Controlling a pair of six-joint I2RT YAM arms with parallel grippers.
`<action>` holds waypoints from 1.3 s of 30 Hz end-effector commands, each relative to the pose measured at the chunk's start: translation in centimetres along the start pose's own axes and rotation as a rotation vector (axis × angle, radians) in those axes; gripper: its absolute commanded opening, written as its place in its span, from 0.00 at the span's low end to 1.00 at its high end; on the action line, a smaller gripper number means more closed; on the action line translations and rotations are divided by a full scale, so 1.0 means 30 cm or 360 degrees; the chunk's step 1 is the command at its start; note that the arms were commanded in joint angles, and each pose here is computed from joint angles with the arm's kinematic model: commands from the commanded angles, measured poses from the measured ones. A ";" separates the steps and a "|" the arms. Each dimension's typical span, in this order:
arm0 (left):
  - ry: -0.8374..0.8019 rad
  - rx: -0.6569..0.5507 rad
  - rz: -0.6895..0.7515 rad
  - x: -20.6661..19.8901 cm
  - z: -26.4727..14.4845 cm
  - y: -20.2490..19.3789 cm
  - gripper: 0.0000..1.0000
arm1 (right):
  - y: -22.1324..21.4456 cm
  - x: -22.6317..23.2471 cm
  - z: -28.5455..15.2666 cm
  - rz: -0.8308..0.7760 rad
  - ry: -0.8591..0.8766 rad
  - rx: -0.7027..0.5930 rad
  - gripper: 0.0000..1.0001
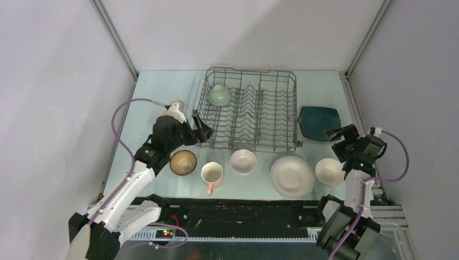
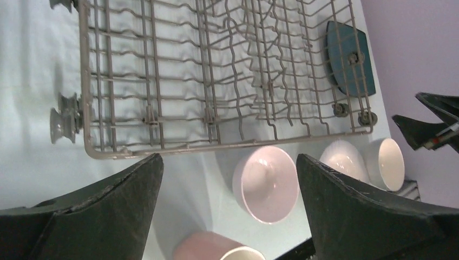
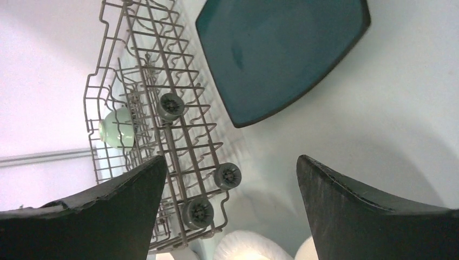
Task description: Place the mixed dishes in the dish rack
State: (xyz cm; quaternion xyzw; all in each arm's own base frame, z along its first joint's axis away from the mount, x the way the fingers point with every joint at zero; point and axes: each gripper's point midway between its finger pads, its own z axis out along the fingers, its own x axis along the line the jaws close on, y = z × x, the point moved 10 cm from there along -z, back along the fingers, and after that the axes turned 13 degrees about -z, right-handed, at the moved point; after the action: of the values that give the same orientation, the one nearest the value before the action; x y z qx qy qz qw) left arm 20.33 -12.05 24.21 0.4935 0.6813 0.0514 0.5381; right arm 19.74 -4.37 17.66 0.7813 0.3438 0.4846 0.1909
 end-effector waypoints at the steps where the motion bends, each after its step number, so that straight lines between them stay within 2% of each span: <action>1: -0.0160 0.0038 -0.0045 -0.023 -0.055 -0.022 1.00 | 0.041 -0.010 0.010 0.0041 0.0176 -0.0113 0.92; 7: -0.0418 0.0263 -0.0140 -0.067 -0.055 -0.055 1.00 | 0.012 -0.065 0.046 0.0177 0.0095 -0.0220 0.92; 13: -0.0454 0.0337 -0.0167 -0.070 -0.051 -0.068 1.00 | 0.017 -0.113 0.100 0.0277 -0.0041 -0.0271 0.91; 18: -0.0480 0.0334 -0.0159 -0.075 -0.072 -0.069 1.00 | 0.038 -0.146 0.135 0.0317 -0.0164 -0.0316 0.91; 26: -0.0430 0.0313 -0.0106 -0.059 -0.102 -0.075 1.00 | 0.056 -0.150 0.194 0.0311 -0.0200 -0.0216 0.89; 34: -0.0433 0.0300 -0.0117 -0.059 -0.093 -0.073 1.00 | 0.067 -0.074 0.117 0.0201 -0.0250 -0.0298 0.89; 39: -0.0435 0.0293 -0.0109 -0.062 -0.097 -0.070 1.00 | 0.045 -0.058 0.072 0.0236 -0.0269 -0.0245 0.89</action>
State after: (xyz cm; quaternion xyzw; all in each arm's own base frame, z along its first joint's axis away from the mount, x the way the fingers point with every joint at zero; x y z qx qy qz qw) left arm 16.67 -13.11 24.84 0.5167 0.6339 -0.1023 0.5663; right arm 22.19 -6.60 15.47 0.8165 0.2310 0.4715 0.2400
